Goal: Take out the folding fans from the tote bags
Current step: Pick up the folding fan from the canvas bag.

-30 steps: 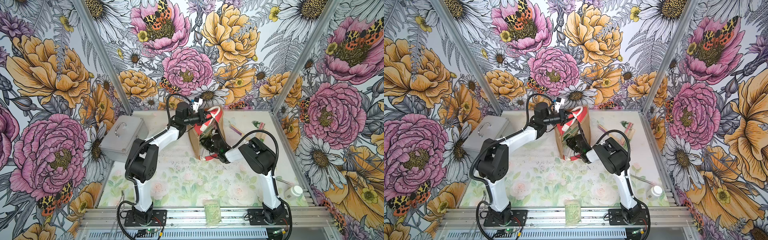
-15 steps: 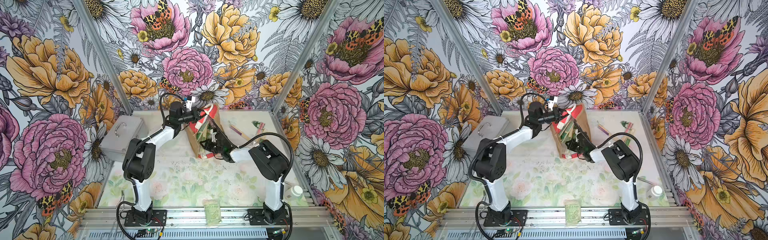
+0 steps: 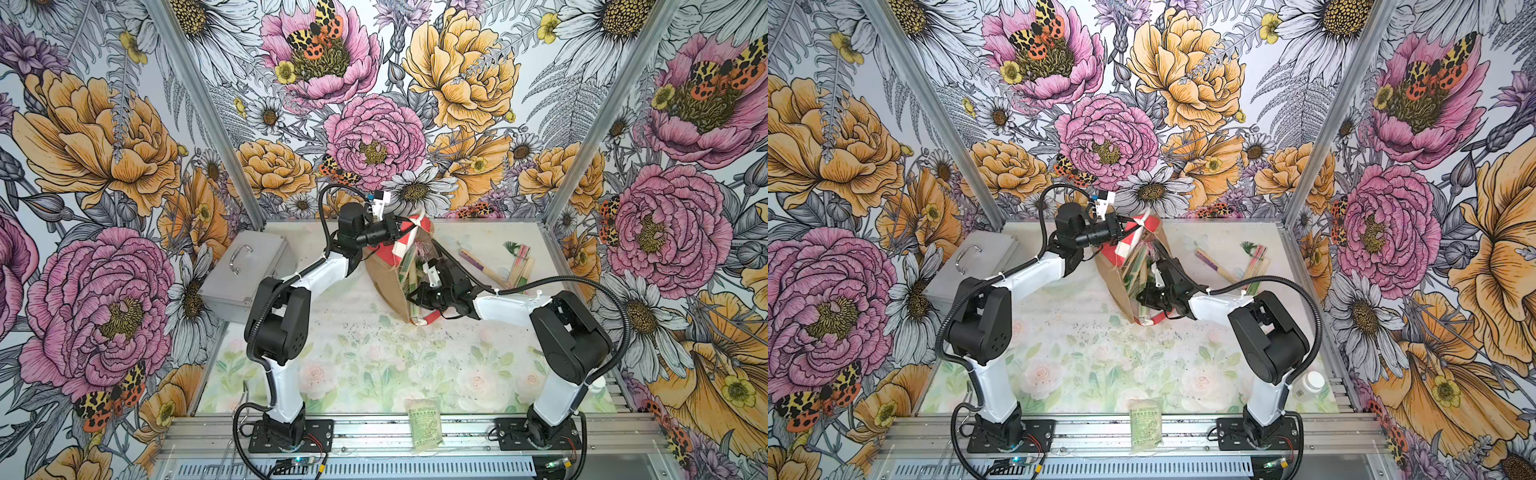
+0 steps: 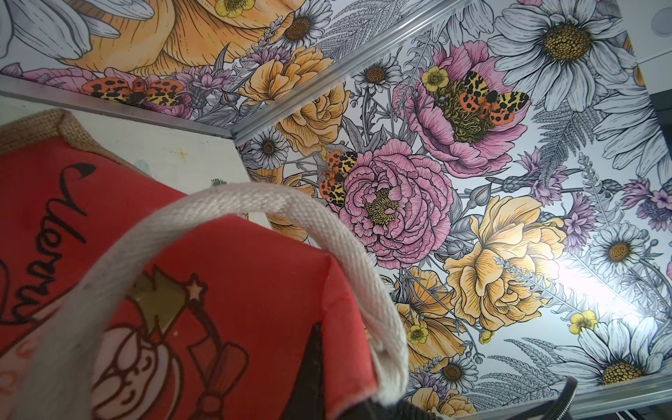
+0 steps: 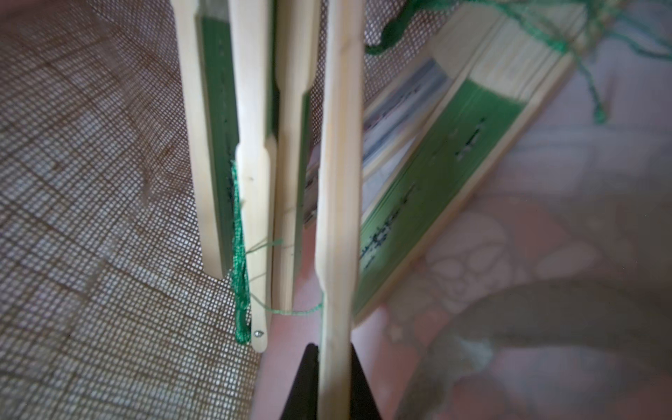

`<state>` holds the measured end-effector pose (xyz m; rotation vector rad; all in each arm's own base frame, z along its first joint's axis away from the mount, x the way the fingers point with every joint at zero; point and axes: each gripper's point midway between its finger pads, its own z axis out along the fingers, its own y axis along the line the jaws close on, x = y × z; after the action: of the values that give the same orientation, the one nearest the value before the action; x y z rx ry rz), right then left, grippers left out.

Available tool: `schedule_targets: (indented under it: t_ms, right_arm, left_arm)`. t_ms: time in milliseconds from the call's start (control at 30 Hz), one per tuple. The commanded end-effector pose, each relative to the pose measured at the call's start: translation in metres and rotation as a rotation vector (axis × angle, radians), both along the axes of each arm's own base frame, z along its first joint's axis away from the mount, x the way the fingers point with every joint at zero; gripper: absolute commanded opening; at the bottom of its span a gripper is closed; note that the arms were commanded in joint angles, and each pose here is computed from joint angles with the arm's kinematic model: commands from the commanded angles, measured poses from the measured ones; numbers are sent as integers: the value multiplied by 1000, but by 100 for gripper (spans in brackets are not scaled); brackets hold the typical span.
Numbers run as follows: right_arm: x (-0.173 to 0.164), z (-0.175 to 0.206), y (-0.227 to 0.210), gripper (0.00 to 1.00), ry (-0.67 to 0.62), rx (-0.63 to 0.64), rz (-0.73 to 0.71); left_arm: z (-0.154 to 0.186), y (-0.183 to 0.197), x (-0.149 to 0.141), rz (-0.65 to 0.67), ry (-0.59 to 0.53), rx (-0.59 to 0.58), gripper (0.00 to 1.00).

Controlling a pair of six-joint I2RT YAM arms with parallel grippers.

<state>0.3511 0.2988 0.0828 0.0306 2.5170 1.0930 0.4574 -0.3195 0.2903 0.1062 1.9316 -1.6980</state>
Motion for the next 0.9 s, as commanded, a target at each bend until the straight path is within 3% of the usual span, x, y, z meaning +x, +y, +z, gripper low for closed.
schedule_targets:
  t_ms: [0, 300, 600, 733, 867]
  right_arm:
    - [14, 31, 7, 5, -127, 111, -18]
    - [58, 71, 26, 4, -261, 336, -126]
    - [63, 83, 25, 4, -199, 477, -124]
    - [38, 74, 16, 3, -105, 412, -92]
    - [-4, 63, 2, 3, -30, 235, -15]
  left_arm:
    - [0, -7, 0, 1, -46, 7, 0]
    - [-7, -26, -20, -84, -64, 21, 0]
    - [-15, -15, -16, -52, -62, 37, 0]
    - [-12, 1, 1, 6, -76, 40, 0]
    - [-16, 13, 12, 52, -84, 80, 0]
